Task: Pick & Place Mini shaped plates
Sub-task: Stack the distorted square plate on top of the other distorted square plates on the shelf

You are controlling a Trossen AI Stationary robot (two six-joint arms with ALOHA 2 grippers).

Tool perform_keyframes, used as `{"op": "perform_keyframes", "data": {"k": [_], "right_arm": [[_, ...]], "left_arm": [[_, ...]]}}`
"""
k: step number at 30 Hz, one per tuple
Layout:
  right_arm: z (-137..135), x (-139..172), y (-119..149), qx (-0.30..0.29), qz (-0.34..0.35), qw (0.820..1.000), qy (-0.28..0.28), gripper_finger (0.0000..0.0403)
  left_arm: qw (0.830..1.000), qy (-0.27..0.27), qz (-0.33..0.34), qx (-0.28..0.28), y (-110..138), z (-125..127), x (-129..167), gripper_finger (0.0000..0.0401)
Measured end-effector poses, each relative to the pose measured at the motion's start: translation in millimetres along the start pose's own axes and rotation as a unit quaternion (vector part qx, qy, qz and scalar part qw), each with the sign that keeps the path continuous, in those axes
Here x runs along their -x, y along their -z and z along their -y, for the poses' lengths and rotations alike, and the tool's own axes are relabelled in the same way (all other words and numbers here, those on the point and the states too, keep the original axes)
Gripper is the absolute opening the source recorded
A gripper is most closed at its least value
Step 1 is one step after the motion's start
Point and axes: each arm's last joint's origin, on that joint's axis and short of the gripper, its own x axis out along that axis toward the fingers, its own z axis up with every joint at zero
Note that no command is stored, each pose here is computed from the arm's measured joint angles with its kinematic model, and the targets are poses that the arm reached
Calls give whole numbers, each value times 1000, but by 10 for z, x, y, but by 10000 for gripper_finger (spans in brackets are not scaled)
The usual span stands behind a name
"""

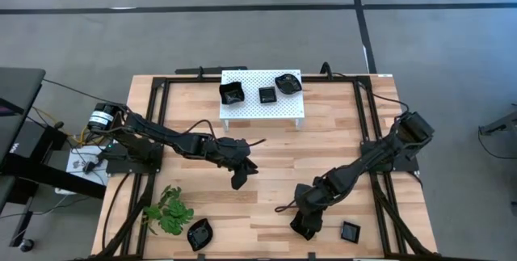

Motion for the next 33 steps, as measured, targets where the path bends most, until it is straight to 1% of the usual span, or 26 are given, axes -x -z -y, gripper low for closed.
{"op": "perform_keyframes", "data": {"k": [7,9,11,14,15,18,20,23,26,27,29,31,33], "right_arm": [[-5,-43,7,11,7,1000,11,88],[9,-59,15,10,3,1000,18,76],[-3,-69,7,11,5,1000,13,53],[17,-73,-11,7,2,1000,16,12],[15,-62,-32,4,4,1000,14,7],[35,-7,-111,-2,11,1000,14,15],[39,53,-208,4,23,1000,7,16],[132,171,-359,9,29,999,16,5],[284,306,-544,-1,37,998,46,4],[334,351,-610,-5,44,998,54,5],[432,409,-716,-6,49,997,60,3],[476,431,-733,-4,30,998,46,2],[429,428,-721,3,17,1000,15,5]], "left_arm": [[1000,2,4,0,-9,4,0,97],[1000,4,8,0,-16,7,0,97],[1000,9,17,-7,-33,17,1,97],[998,29,30,-48,-58,54,3,97],[997,37,37,-64,-66,77,4,97],[987,69,60,-134,-74,192,12,97],[974,90,74,-194,-64,282,21,97],[947,114,103,-283,-33,440,41,97],[917,123,129,-356,-7,558,62,97],[913,121,135,-367,-3,581,67,97],[914,113,137,-365,5,597,69,97],[922,107,135,-347,7,593,67,97],[930,107,129,-326,11,588,65,97]]}}
